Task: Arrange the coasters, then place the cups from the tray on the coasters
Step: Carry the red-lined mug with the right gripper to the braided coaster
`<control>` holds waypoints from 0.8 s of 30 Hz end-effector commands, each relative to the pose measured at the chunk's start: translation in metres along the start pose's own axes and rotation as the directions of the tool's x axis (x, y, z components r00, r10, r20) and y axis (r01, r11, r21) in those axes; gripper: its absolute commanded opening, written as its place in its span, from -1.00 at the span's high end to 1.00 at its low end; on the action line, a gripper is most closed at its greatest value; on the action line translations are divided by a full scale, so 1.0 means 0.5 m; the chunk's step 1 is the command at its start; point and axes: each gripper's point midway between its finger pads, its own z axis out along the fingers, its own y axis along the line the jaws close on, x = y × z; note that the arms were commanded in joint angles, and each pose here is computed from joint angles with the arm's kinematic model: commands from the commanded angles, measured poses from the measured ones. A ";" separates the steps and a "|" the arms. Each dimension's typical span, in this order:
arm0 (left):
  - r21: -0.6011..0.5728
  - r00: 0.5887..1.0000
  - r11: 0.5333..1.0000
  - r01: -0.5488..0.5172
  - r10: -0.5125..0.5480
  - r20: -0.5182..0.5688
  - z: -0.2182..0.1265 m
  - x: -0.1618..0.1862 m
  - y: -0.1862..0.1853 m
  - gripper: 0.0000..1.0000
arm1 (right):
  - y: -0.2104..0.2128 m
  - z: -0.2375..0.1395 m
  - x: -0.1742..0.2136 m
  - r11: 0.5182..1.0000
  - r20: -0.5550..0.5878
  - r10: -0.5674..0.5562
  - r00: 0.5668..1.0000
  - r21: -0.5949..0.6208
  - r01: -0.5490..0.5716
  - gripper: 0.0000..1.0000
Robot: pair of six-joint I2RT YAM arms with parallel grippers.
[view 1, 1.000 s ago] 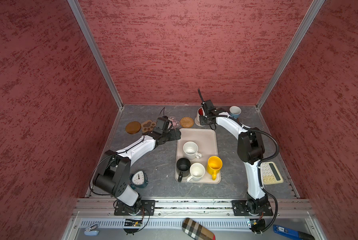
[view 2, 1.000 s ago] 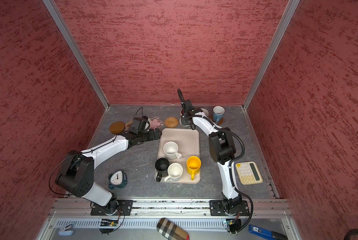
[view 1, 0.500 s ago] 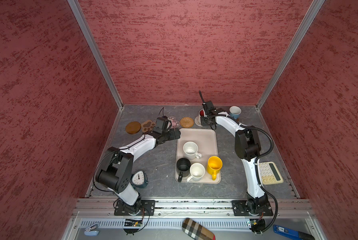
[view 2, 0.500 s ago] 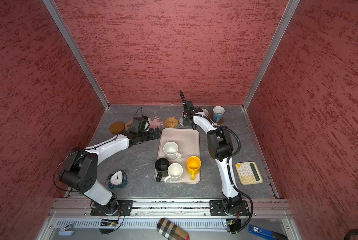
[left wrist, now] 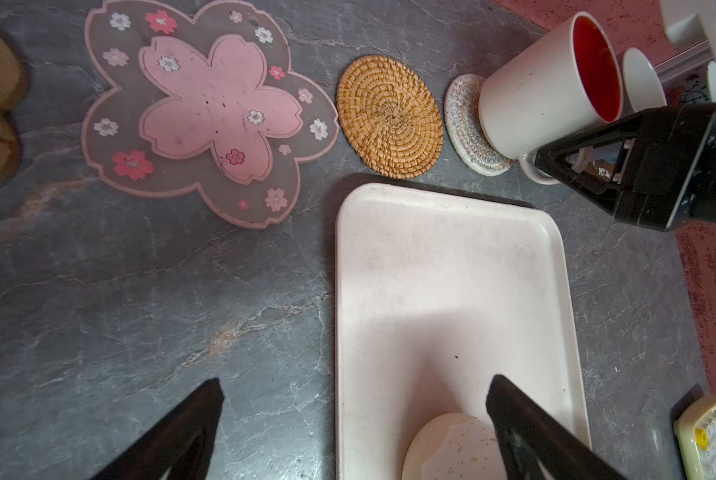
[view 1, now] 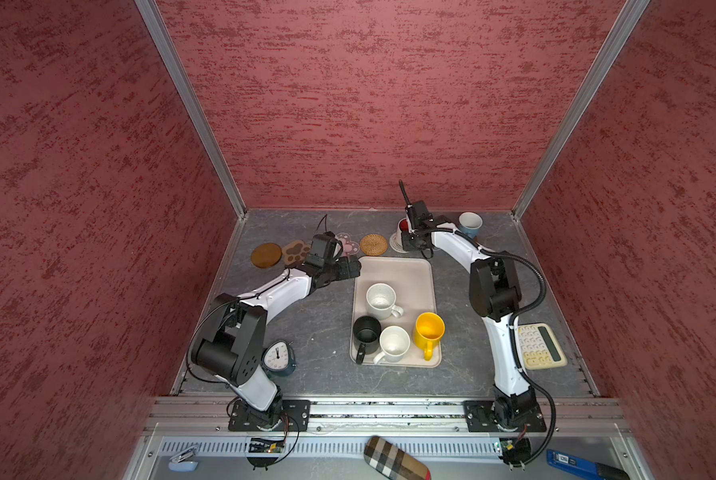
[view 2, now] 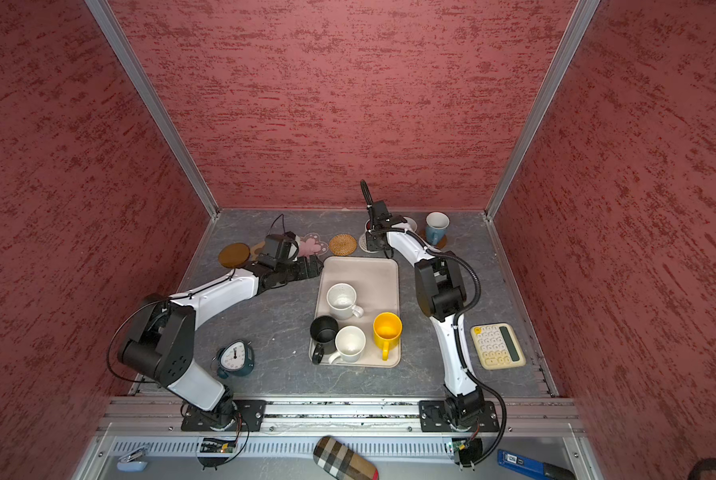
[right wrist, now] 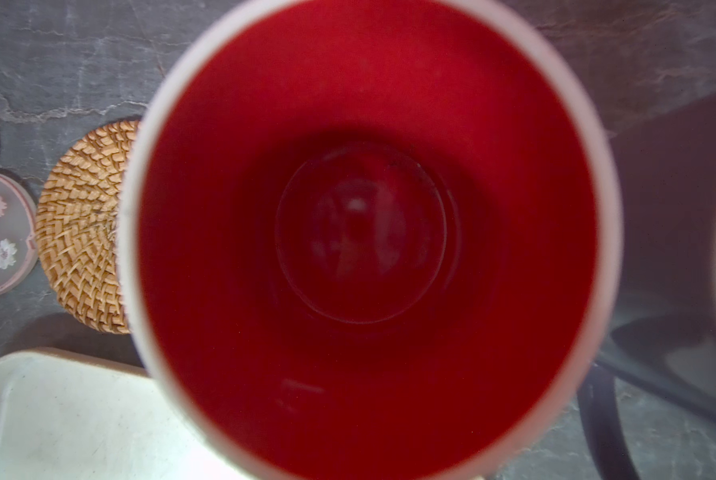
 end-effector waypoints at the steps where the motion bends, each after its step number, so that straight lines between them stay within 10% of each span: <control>1: 0.002 1.000 1.000 -0.004 0.004 -0.007 0.014 0.004 0.007 -0.99 | 0.020 -0.030 -0.065 0.999 0.099 -0.004 0.995 -0.036 0.008 0.92; 24: 0.009 1.000 1.000 -0.004 0.004 -0.005 0.003 0.002 0.002 -0.99 | 0.028 -0.013 -0.046 0.998 0.068 -0.002 0.998 -0.062 0.007 0.17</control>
